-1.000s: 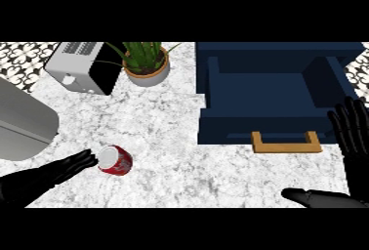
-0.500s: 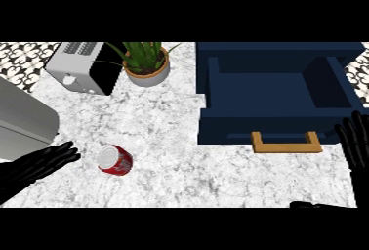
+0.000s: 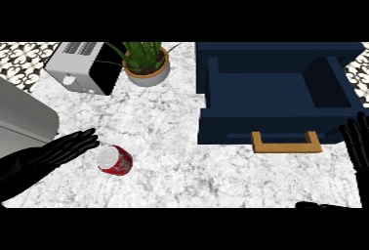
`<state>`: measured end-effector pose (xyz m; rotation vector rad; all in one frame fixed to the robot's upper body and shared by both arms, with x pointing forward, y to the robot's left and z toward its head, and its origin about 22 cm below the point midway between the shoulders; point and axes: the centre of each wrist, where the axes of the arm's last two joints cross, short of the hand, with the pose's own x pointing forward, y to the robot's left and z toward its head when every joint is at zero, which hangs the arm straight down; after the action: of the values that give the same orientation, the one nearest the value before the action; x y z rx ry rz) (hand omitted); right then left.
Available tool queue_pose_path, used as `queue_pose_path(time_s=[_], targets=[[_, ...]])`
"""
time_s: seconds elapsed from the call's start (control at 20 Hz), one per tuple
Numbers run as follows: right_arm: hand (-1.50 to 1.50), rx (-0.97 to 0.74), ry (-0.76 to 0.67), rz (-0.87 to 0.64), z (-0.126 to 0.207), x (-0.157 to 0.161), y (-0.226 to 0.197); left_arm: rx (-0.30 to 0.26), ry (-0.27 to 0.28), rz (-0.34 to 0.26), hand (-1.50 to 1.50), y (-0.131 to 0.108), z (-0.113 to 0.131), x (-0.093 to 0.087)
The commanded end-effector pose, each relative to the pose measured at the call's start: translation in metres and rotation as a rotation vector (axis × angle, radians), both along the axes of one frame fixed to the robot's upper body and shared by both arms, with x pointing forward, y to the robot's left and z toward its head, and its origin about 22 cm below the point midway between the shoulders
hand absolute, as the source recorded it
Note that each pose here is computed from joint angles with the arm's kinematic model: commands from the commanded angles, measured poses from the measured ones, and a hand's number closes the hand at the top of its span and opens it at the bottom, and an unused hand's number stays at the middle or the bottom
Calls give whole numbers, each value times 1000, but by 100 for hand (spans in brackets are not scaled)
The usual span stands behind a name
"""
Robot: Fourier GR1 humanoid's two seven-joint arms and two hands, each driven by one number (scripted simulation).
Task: Pick up the can, place it into the drawer and close the drawer
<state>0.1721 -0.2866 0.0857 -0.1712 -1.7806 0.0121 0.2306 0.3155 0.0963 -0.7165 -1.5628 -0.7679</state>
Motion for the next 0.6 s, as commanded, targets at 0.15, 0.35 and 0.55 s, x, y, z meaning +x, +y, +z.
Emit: queue_pose_path(time_s=[0.15,0.35,0.55], targets=[[-150,-5,5,15,-4,1,9,1,3,-8,-150,-29,-25,24],[-150,-2,-8,-3,1,0,-10,24,22,20,-150,-10,-55,8],[-150,-18,1,8,-5,-10,-18,23,33,34,-150,13,-60,22]])
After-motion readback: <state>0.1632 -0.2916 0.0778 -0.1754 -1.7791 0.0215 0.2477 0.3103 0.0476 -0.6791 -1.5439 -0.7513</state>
